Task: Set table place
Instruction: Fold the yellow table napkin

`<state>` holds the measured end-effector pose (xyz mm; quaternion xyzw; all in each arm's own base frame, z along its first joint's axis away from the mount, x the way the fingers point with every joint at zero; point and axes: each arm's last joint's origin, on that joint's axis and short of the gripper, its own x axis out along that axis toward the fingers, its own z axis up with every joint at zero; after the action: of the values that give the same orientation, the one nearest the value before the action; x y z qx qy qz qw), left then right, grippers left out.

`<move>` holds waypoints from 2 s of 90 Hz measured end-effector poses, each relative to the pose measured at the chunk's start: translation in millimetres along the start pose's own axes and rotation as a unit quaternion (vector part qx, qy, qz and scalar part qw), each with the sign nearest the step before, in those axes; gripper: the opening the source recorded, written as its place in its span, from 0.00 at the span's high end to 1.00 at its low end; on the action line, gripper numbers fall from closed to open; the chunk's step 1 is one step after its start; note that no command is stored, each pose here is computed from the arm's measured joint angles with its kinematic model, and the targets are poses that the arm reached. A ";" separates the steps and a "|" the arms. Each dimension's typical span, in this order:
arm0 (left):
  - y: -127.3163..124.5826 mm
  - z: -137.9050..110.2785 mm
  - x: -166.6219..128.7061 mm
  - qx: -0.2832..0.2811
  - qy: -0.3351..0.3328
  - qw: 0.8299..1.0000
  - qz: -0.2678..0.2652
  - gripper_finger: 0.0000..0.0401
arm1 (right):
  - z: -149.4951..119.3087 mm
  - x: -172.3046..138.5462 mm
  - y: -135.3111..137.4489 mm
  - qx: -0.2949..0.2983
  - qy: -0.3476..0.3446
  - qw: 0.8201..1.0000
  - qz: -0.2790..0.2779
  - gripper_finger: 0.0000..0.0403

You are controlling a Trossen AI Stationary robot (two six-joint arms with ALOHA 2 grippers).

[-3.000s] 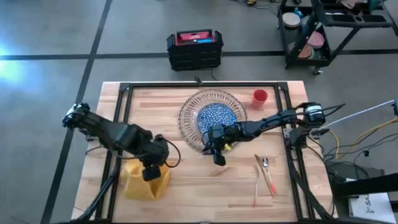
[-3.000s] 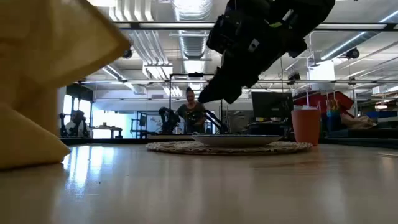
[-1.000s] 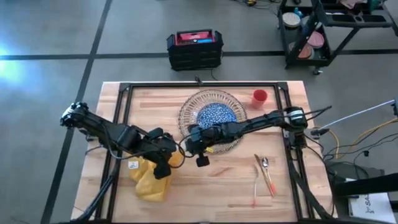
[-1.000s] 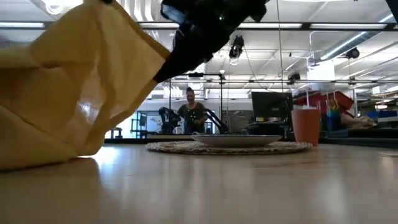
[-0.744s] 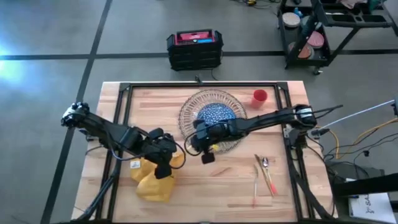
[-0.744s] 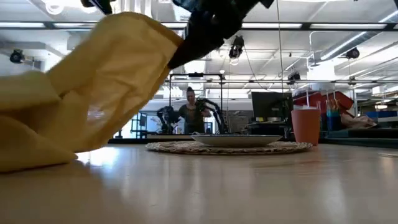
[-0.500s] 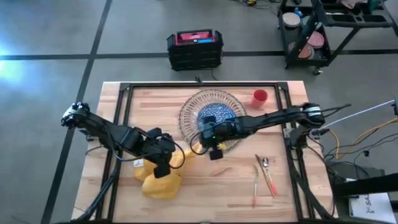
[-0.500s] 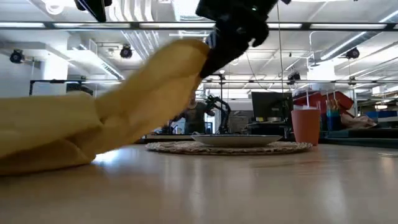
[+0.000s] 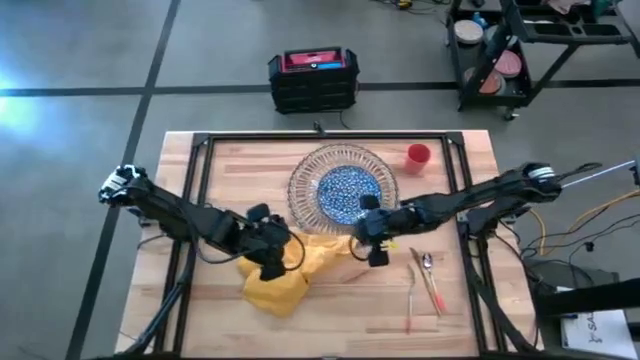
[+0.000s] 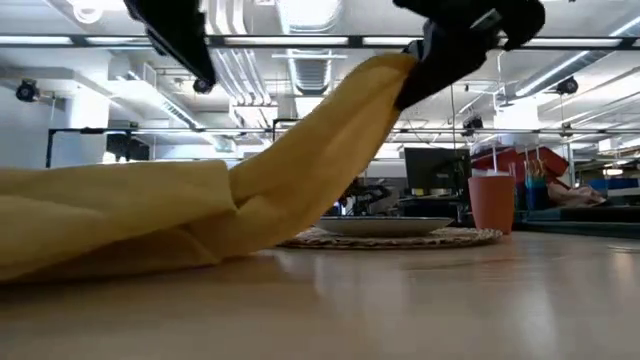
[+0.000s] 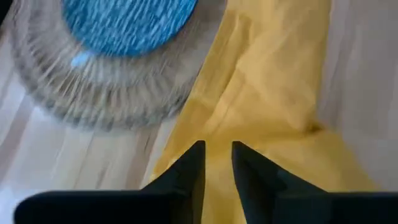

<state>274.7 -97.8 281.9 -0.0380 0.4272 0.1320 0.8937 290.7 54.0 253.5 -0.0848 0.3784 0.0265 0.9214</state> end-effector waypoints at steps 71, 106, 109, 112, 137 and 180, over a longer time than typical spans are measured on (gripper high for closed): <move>-18.8 33.6 85.5 0.168 -0.149 0.971 -0.082 0.54 | 4.4 -2.1 0.0 -0.001 -0.006 1.000 -0.001 1.00; -21.1 17.3 91.2 0.105 -0.016 0.984 -0.144 0.81 | 3.3 -1.5 -2.3 -0.005 -0.003 1.000 -0.028 1.00; -19.8 14.8 89.4 0.097 0.000 0.985 -0.141 0.85 | 3.3 -1.5 -2.4 -0.005 -0.003 1.000 -0.028 1.00; -18.6 12.5 87.1 0.089 0.013 0.986 -0.137 0.88 | 3.3 -1.4 -2.9 -0.005 -0.003 1.000 -0.029 1.00; -14.1 6.9 69.6 0.067 0.046 0.989 -0.127 0.99 | 3.4 -1.2 -2.8 -0.007 -0.004 1.000 -0.029 1.00; -12.9 32.8 66.4 0.158 -0.105 0.979 -0.071 0.81 | 3.3 -1.2 -2.8 -0.007 -0.004 1.000 -0.028 1.00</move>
<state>342.8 -90.7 250.7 0.0874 0.3426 0.0027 0.9354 292.5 51.9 257.0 -0.1014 0.3722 0.0039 0.9226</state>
